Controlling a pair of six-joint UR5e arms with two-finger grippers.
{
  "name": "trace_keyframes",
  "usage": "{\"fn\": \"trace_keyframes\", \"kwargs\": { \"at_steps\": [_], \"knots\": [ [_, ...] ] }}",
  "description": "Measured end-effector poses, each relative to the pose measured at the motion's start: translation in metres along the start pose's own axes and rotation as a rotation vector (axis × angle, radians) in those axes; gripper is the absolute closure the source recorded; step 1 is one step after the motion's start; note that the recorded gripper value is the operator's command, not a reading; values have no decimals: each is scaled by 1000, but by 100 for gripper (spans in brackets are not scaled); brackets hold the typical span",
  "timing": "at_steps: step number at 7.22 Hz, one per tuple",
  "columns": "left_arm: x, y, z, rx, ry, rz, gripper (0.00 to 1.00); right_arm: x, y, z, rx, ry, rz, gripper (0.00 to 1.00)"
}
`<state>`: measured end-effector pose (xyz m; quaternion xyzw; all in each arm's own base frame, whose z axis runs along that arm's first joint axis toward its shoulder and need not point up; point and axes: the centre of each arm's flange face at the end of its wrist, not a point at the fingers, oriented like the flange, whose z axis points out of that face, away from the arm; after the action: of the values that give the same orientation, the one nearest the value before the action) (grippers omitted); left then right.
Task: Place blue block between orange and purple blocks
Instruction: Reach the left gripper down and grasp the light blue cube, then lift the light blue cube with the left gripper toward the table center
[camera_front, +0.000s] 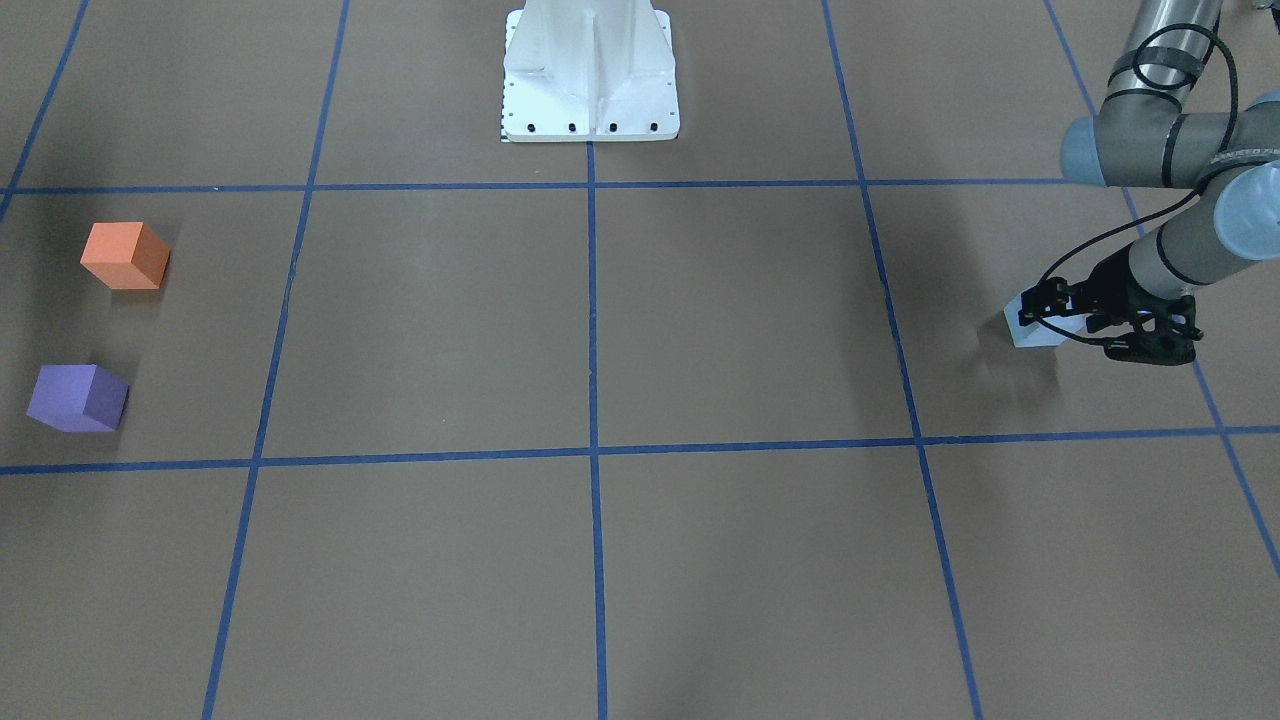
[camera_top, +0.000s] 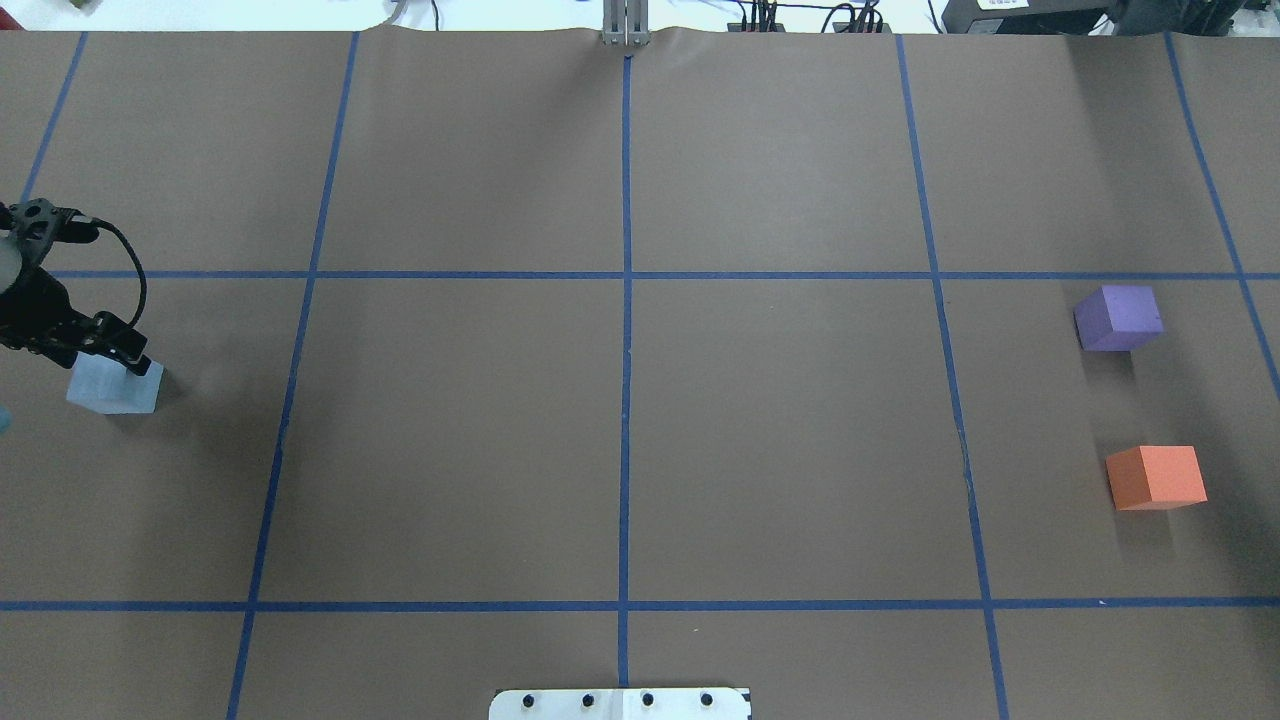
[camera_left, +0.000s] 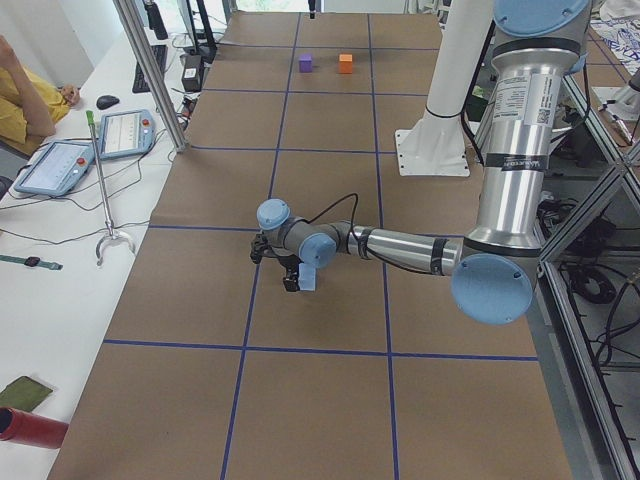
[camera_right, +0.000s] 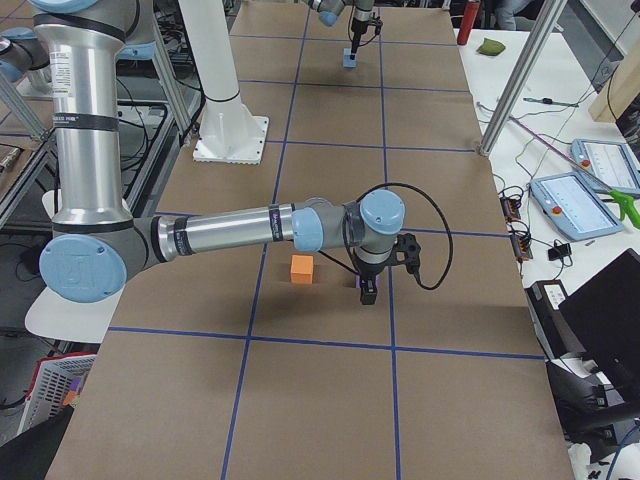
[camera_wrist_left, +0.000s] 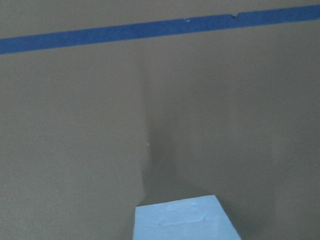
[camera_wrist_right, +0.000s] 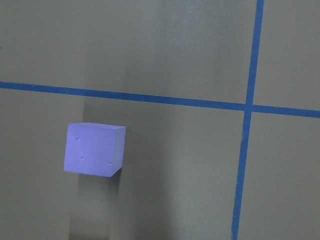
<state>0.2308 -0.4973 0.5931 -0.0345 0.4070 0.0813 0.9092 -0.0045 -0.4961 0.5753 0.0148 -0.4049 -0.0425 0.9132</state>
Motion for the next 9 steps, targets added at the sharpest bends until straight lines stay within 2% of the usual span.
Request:
{"fn": "trace_keyframes", "kwargs": {
  "at_steps": [3, 4, 5, 7, 9],
  "knots": [
    [6, 4, 9, -17, -3, -25, 1, -2, 0, 4, -9, -1, -2, 0],
    [10, 5, 12, -21, -5, -54, 68, -3, 0, 6, -12, -1, -4, 0],
    [10, 6, 13, -21, -12, -73, 100, -4, 0, 7, -14, -1, -6, 0],
    [11, 8, 17, -20, -27, -89, 100, -7, 0, 9, -19, -5, -10, 0],
    [51, 2, -9, -10, -11, -127, 100, -12, 0, 10, -22, -27, -16, 0]
  ]
}}
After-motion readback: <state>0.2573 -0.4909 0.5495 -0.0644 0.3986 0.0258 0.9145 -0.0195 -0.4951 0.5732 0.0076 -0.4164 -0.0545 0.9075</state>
